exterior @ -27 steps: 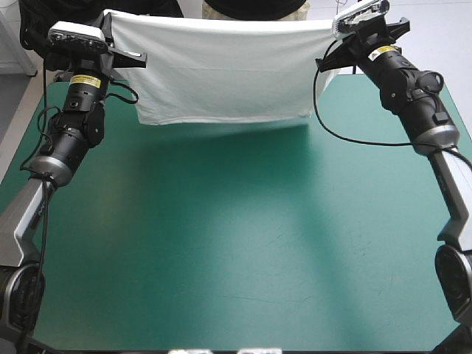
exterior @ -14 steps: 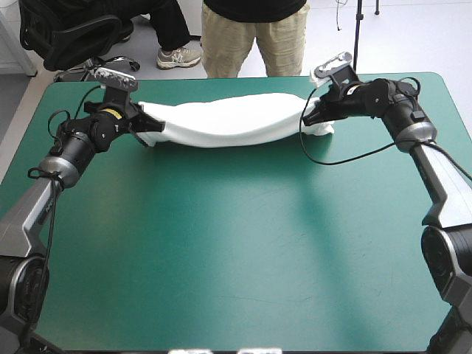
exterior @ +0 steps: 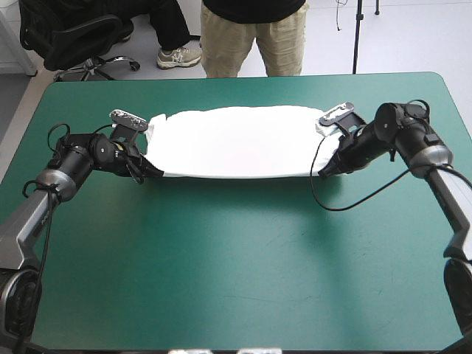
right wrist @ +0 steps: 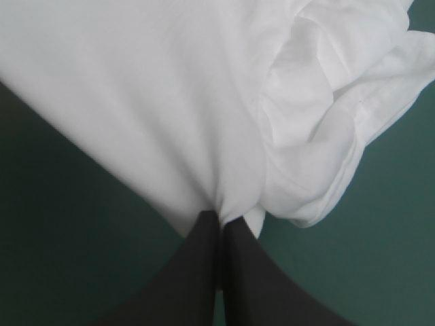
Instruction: Fold the cloth
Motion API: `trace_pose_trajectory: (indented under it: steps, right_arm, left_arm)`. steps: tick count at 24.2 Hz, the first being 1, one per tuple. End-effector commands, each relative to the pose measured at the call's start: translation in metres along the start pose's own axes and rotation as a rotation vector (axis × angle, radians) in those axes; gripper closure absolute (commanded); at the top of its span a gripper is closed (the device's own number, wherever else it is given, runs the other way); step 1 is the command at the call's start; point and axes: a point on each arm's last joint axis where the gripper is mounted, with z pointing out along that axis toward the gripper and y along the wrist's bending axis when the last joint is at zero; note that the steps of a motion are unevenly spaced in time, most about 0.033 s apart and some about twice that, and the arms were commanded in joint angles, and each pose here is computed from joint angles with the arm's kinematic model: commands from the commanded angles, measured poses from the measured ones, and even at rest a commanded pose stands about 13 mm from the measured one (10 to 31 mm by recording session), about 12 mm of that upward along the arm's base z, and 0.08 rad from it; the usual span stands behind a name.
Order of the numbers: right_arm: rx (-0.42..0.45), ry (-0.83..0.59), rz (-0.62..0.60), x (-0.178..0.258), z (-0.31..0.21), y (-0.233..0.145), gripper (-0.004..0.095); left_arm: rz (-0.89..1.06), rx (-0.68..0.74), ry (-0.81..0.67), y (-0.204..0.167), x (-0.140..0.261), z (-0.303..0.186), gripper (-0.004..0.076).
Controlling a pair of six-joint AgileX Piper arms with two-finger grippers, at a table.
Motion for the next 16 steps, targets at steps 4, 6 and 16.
trace_pose_trajectory:
  steps: [4, 6, 16]
  right_arm:
    - [0.016, 0.039, 0.030, 0.039, -0.032, 0.020, 0.0925]
    - [-0.014, 0.074, 0.046, 0.053, -0.027, 0.027, 0.0925]
    - [-0.193, 0.156, 0.163, 0.108, -0.003, 0.063, 0.0924]
  left_arm:
    - [0.064, 0.056, 0.079, -0.009, 0.006, -0.040, 0.0741]
    - [0.041, 0.094, 0.163, -0.012, 0.015, -0.045, 0.0741]
    - [-0.040, 0.211, 0.282, -0.058, 0.088, -0.052, 0.0741]
